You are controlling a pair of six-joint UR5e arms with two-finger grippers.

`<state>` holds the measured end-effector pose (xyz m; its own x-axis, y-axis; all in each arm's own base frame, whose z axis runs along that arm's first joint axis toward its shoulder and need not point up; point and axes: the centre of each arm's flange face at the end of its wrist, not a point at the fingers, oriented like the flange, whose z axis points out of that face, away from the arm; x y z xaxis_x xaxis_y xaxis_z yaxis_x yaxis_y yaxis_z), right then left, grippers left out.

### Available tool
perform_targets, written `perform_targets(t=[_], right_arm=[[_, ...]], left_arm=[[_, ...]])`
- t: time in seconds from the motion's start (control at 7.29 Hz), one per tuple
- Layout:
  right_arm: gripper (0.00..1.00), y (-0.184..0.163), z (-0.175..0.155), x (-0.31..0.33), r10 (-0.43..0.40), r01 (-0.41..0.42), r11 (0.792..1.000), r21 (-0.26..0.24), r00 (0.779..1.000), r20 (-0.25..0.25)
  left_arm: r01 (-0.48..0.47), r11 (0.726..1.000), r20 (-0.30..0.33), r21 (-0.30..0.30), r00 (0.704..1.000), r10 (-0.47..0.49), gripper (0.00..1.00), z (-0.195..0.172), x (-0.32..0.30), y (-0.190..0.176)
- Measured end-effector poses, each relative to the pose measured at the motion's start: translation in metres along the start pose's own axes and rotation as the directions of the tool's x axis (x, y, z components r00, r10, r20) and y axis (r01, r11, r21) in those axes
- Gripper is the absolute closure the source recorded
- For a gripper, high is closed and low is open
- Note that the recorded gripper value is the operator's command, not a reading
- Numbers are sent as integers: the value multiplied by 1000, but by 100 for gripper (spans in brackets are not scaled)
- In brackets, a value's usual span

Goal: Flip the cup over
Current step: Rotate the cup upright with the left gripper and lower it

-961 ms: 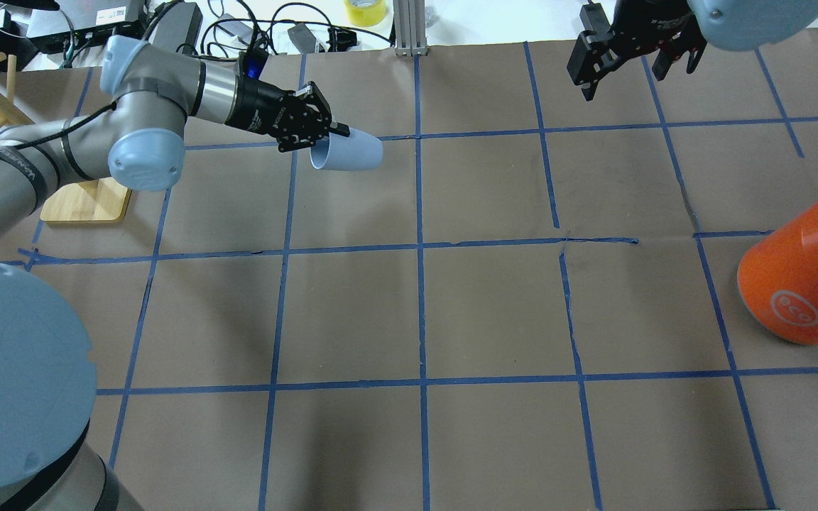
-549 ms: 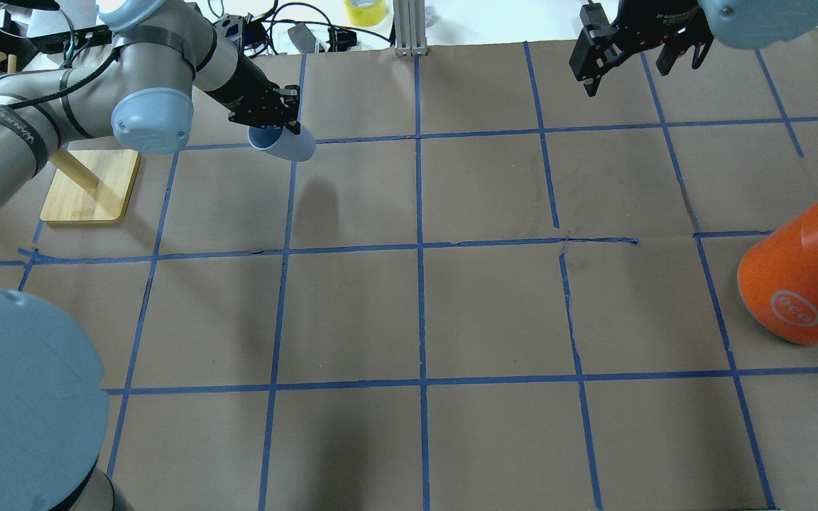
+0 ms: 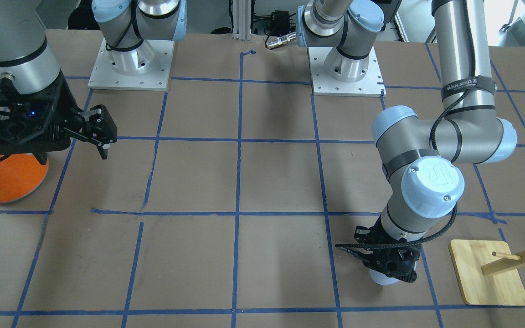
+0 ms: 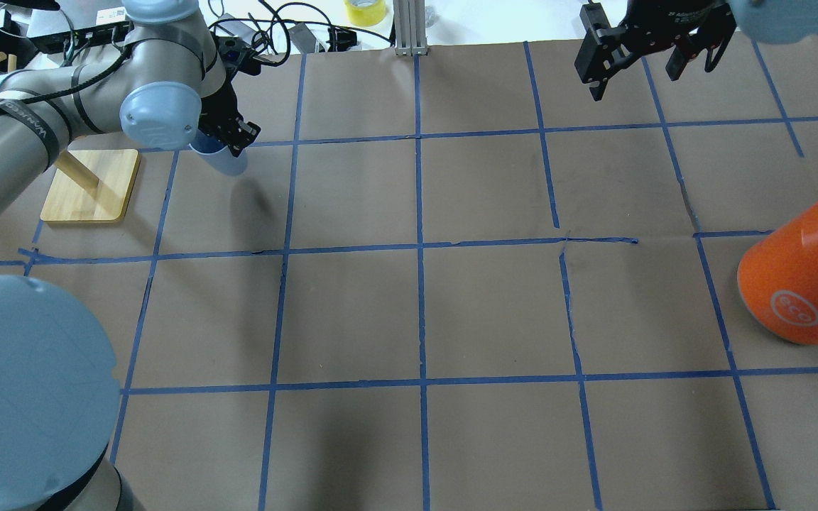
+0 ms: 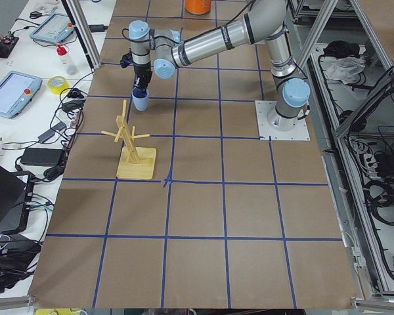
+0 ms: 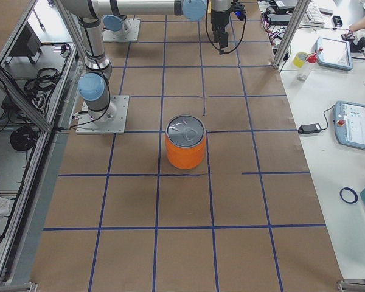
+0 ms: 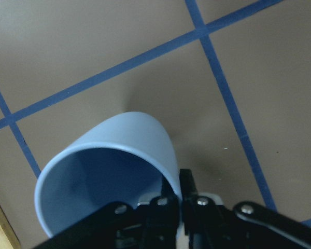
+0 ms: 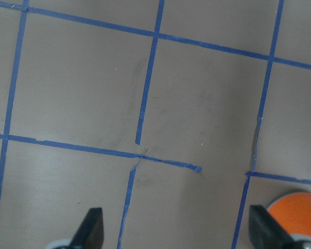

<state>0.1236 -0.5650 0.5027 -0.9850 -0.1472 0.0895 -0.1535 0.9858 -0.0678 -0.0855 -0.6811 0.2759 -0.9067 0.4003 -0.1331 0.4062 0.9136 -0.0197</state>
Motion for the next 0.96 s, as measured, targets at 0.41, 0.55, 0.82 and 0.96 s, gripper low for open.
perform_targets(t=[0.41, 0.55, 0.82, 0.96], right_arm=[[0, 16, -17, -5, 105, -104, 994, -13, 994, 18], [0, 20, -21, -8, 113, -113, 994, -12, 993, 29], [0, 19, -20, -9, 128, -128, 992, -18, 991, 42], [0, 19, -18, -9, 130, -129, 991, -21, 991, 43]], left_arm=[[-15, 999, -16, -51, 1000, 15, 0, 21, 1, 2], [-17, 998, -16, -62, 1000, 16, 0, 23, 1, 3], [-16, 998, 0, -58, 1000, 17, 0, 12, 0, 4], [-16, 999, 7, -50, 1000, 16, 0, -4, 3, 8]])
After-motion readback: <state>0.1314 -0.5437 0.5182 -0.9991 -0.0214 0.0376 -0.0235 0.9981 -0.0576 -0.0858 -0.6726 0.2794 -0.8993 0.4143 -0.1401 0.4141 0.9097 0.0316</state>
